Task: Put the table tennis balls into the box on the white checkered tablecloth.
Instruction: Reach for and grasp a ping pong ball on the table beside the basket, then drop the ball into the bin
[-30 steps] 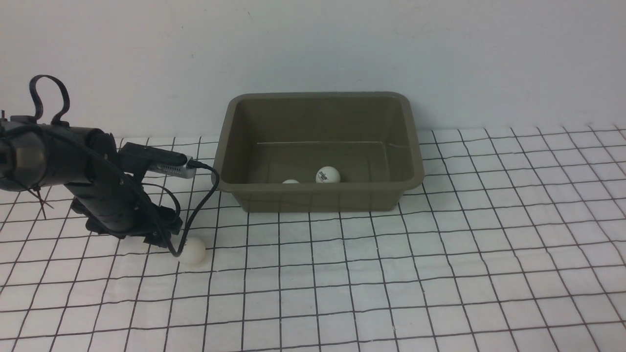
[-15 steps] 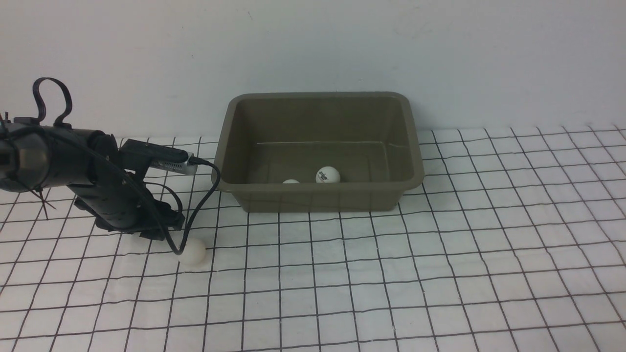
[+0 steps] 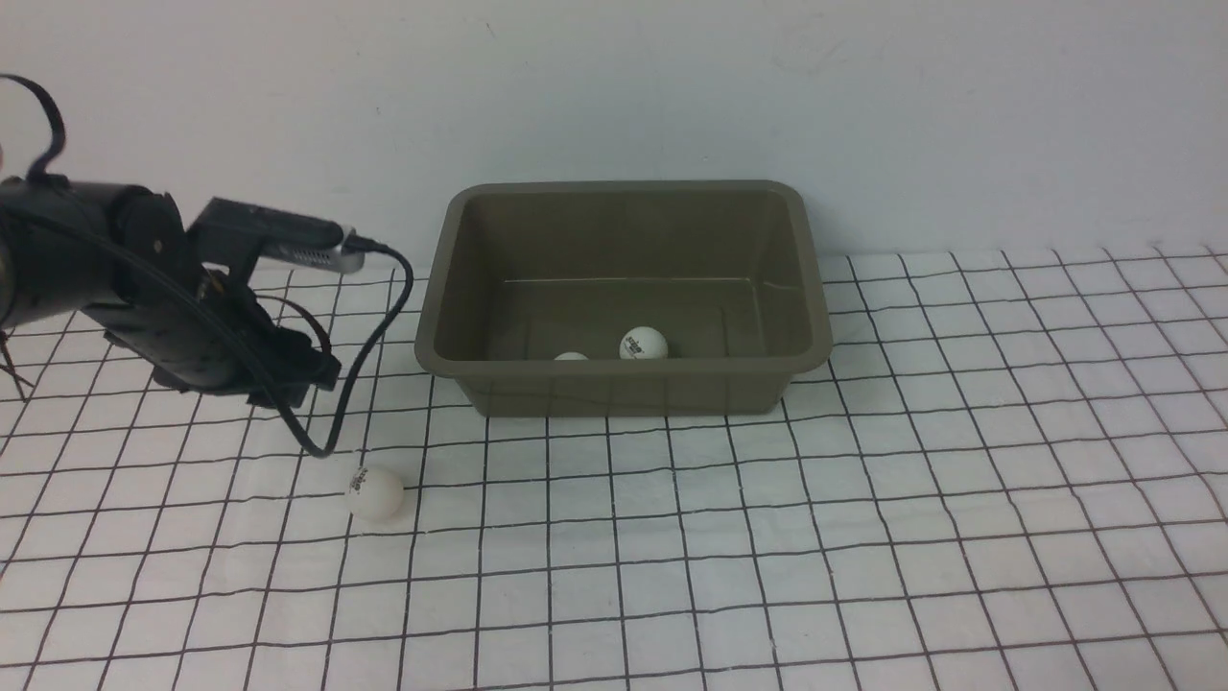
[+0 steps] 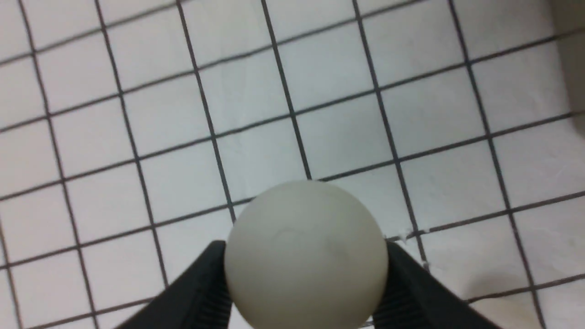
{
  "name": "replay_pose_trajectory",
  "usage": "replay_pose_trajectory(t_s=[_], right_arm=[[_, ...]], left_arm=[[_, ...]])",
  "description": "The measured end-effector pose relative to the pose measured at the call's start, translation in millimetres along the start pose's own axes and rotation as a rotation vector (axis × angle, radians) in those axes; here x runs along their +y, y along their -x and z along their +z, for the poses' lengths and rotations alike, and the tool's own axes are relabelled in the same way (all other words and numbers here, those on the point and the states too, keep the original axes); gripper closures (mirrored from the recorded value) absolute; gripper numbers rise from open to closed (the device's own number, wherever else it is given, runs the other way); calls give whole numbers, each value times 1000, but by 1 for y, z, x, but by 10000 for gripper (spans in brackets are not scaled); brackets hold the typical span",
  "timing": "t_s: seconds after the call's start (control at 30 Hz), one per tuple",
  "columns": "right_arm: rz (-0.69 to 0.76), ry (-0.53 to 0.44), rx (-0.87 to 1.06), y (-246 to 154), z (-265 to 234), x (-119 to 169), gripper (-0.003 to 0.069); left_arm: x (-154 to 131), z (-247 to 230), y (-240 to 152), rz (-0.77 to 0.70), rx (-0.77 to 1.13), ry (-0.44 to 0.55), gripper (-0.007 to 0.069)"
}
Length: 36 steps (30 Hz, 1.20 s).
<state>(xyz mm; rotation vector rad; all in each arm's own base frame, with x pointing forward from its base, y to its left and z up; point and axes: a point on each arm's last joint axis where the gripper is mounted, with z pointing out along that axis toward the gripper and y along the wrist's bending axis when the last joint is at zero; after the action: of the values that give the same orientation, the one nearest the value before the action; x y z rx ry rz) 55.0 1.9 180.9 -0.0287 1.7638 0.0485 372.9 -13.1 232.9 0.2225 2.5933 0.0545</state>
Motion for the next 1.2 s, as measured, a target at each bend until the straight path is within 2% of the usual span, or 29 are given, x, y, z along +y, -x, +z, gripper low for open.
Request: replay_pose_trajectory(t_s=[0.13,0.3,0.43,0.63,0.73,0.97,1.2], right_arm=[[0,0,0,0,0,0,676],[0,0,0,0,0,0,676],[0,0,0,0,0,0,676],[0,0,0,0,0,0,676],[0,0,0,0,0,0,676],[0,0,0,0,0,0,676],[0,0,0,0,0,0,676]], left_arm=[[-15,-20,17,56,-39,-14,270],[-65,-29,40,177,-120,-80,270],[-103,-14,58,250,-152,-127,270],[-136,21,73,317,-117,-159,270],[-144,30,76,358,-109,-164,258],[-147,31,79,379,-100,-166,138],[-139,5,71,385,28,-152,125]])
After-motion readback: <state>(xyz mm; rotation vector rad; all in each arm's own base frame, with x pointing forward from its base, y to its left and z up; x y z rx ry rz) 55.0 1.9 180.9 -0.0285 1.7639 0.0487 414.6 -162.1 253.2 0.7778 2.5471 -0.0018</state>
